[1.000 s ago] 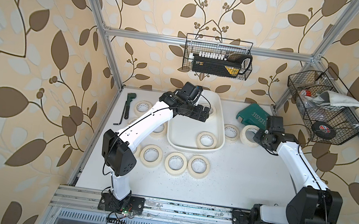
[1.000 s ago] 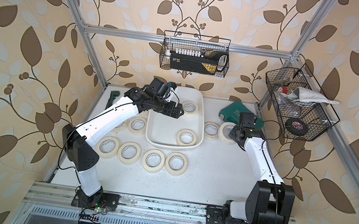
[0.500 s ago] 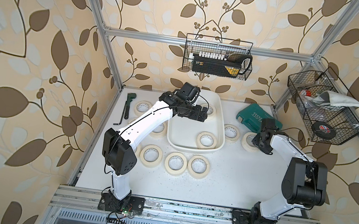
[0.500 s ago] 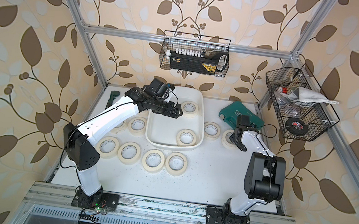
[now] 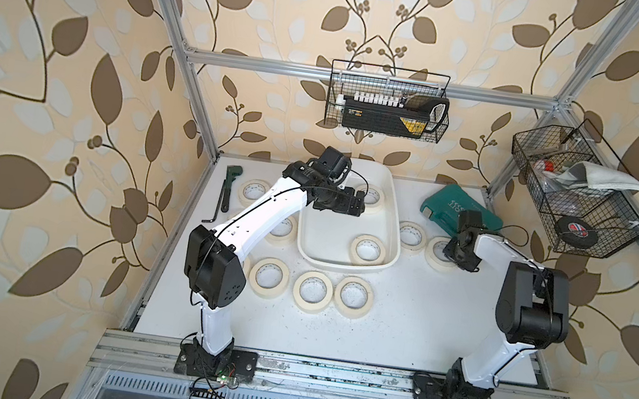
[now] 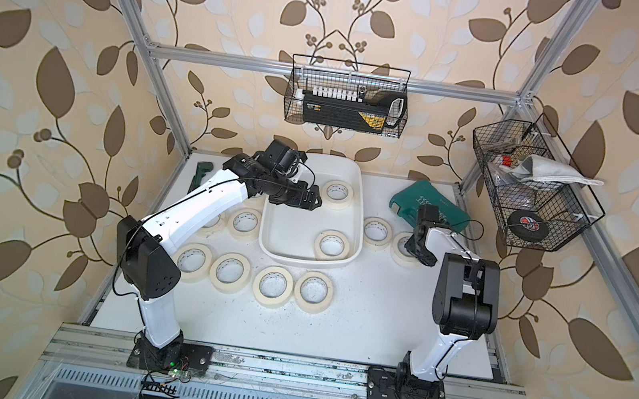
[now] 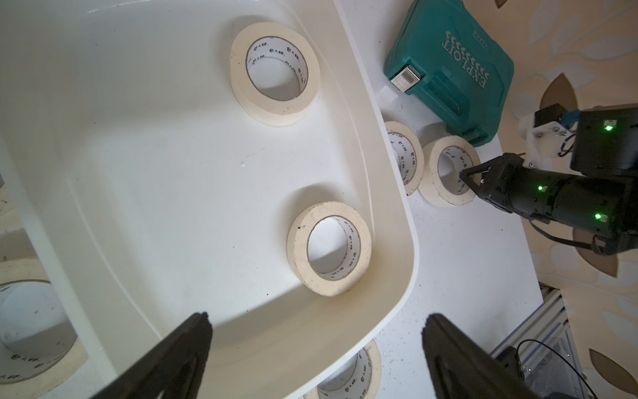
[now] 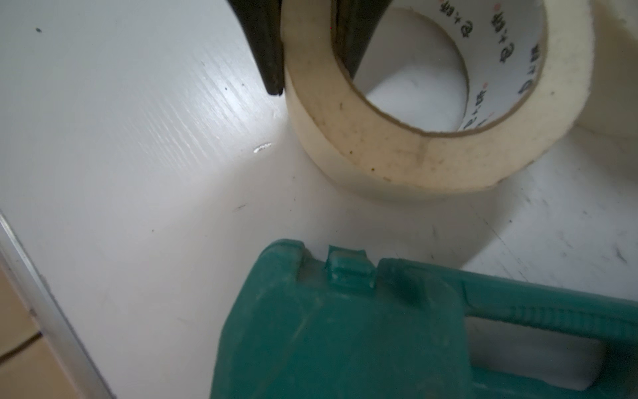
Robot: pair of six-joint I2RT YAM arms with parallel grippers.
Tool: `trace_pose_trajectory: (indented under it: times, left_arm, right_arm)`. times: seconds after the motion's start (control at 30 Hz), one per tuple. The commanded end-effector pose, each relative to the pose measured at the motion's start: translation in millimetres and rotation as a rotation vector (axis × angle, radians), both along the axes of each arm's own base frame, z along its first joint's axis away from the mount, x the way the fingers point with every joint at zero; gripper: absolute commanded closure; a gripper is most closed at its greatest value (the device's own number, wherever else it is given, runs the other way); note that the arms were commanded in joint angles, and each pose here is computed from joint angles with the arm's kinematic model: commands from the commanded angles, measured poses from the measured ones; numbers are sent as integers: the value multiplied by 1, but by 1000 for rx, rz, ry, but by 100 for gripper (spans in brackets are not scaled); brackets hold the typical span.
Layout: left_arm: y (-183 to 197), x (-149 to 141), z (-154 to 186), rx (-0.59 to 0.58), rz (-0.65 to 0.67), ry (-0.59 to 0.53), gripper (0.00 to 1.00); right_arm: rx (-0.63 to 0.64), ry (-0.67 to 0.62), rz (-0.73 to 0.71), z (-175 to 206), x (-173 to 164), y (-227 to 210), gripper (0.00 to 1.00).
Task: Take out the art tape in the storage box
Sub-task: Place the art tape at the center of the board.
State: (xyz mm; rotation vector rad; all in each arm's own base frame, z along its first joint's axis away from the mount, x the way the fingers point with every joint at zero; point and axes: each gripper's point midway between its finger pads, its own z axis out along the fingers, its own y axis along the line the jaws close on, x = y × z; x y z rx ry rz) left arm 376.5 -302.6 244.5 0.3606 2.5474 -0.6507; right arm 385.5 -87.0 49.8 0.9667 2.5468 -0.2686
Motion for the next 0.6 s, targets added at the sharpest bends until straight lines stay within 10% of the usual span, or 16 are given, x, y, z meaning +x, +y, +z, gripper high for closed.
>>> trace_pose_trajectory:
  times: [0.0,0.57]
  left_arm:
    - [1,2,2,-25,5,20,1]
    - [-1,44,-55,-14,142,189,1]
  right_arm:
    - [-11,-39,4,8,17,-4,82]
    - [101,-120,46,47,15,20,54]
